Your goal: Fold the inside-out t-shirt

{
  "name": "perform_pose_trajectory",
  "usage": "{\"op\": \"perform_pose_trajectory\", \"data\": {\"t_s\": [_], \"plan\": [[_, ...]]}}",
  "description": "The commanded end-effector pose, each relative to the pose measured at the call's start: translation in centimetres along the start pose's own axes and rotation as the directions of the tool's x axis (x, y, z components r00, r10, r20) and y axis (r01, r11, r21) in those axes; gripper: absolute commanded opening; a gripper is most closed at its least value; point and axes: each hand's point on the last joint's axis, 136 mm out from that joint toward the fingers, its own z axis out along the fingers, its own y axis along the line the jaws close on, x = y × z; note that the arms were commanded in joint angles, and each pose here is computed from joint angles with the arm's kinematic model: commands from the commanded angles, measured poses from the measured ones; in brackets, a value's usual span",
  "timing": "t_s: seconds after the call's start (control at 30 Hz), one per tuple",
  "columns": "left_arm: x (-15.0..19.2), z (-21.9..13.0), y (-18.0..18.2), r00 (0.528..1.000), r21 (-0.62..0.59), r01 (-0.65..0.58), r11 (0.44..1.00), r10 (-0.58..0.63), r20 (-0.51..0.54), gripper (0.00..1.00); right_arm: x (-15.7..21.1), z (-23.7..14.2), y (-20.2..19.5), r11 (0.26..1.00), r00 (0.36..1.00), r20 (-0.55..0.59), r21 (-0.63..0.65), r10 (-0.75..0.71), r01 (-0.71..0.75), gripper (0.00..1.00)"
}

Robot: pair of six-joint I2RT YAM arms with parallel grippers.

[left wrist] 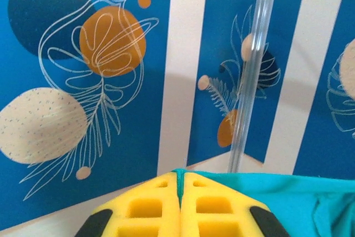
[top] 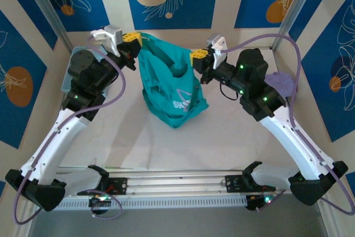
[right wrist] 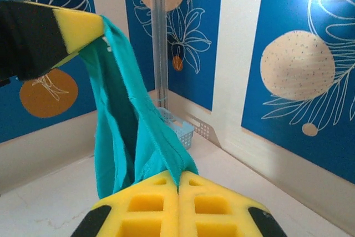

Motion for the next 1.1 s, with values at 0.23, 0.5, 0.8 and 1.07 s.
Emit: {"op": "perform_pose_trajectory", "data": {"t_s": [0.23, 0.5, 0.8, 1.07], "plan": [[17.5, 1.4, 2.1, 0.895, -0.027, 0.068, 0.997, -0.072, -0.440, 0.09, 5.8, 2.3, -4.9, 0.989, 0.979, -0.166, 0.112, 0.118, -0.100, 0.00], [20.5, -0.7, 1.4, 0.905, 0.019, -0.007, 1.000, 0.014, -0.425, 0.24, 8.9, 4.0, -5.0, 0.981, 0.947, -0.261, 0.002, 0.189, -0.196, 0.00], [21.4, -0.5, -5.3, 0.921, 0.373, -0.107, 0.921, 0.234, -0.313, 0.39, 9.0, 4.2, -4.9, 0.970, 0.936, -0.270, -0.032, 0.225, -0.242, 0.00], [25.4, 1.3, -5.4, 0.839, 0.464, -0.176, 0.868, 0.379, -0.390, 0.45, 8.8, 3.9, -5.2, 0.969, 0.936, -0.266, -0.028, 0.228, -0.244, 0.00]]}}
